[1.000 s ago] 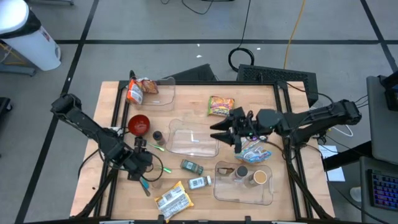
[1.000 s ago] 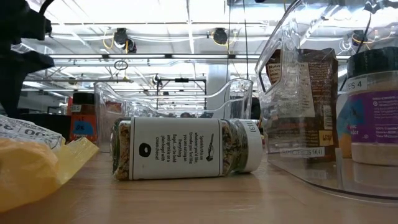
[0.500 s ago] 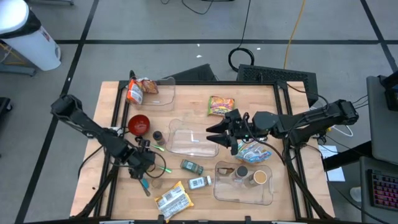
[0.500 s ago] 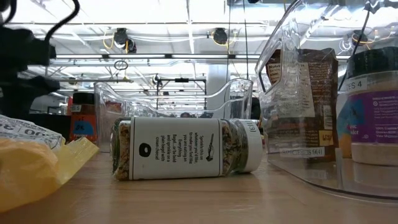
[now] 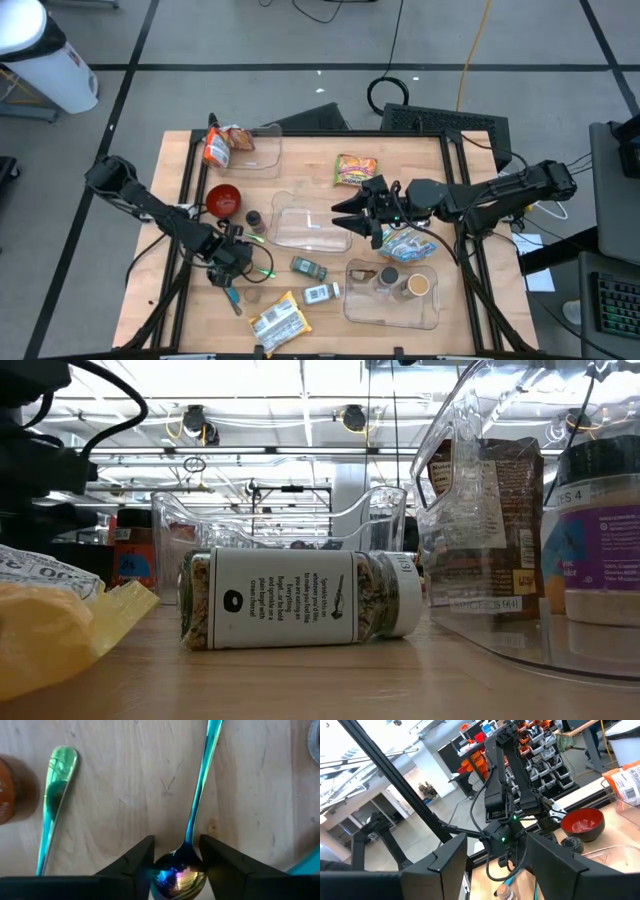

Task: Pick & Place Food Item
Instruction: Put the bottom blue spoon into the middle transparent bin

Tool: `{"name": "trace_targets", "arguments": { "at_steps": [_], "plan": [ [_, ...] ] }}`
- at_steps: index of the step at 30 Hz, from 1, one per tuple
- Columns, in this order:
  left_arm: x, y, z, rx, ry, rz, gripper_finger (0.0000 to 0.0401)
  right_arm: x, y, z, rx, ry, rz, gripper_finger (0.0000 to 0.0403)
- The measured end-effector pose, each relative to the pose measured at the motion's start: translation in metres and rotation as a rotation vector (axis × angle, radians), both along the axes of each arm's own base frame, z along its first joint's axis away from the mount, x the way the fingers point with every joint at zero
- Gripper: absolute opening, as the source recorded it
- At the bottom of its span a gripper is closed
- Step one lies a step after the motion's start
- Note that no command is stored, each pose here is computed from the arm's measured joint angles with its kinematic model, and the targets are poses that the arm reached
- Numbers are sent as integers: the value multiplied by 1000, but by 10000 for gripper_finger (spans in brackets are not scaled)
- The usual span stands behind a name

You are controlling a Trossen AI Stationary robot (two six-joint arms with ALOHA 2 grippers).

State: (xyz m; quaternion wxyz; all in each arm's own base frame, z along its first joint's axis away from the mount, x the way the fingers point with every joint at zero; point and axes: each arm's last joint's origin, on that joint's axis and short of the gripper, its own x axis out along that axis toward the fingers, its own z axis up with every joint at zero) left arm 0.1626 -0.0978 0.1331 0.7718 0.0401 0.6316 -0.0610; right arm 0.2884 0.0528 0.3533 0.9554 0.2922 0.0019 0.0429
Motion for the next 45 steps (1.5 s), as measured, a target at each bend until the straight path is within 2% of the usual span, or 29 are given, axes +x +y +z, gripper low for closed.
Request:
{"name": "trace_targets", "arguments": {
  "at_steps": [7, 14, 24, 32, 39, 45],
  "plan": [
    [4, 3, 4, -34, 10, 31, 89, 0, 0, 0, -9, 1, 0, 196],
    [17, 2, 22, -178, 51, 110, 7, 0, 0, -2, -25, 16, 0, 196],
    [14, 3, 39, -144, 169, 98, 3, 0, 0, -2, -33, 14, 0, 196],
    [19, 0, 62, -150, 196, 79, 2, 0, 0, -2, -33, 13, 0, 196],
    [28, -4, 107, -136, 144, 68, 1, 0, 0, -1, -33, 12, 0, 196],
    [31, 0, 166, -13, 33, 55, 1, 0, 0, -1, -32, 12, 0, 196]
  ]
}}
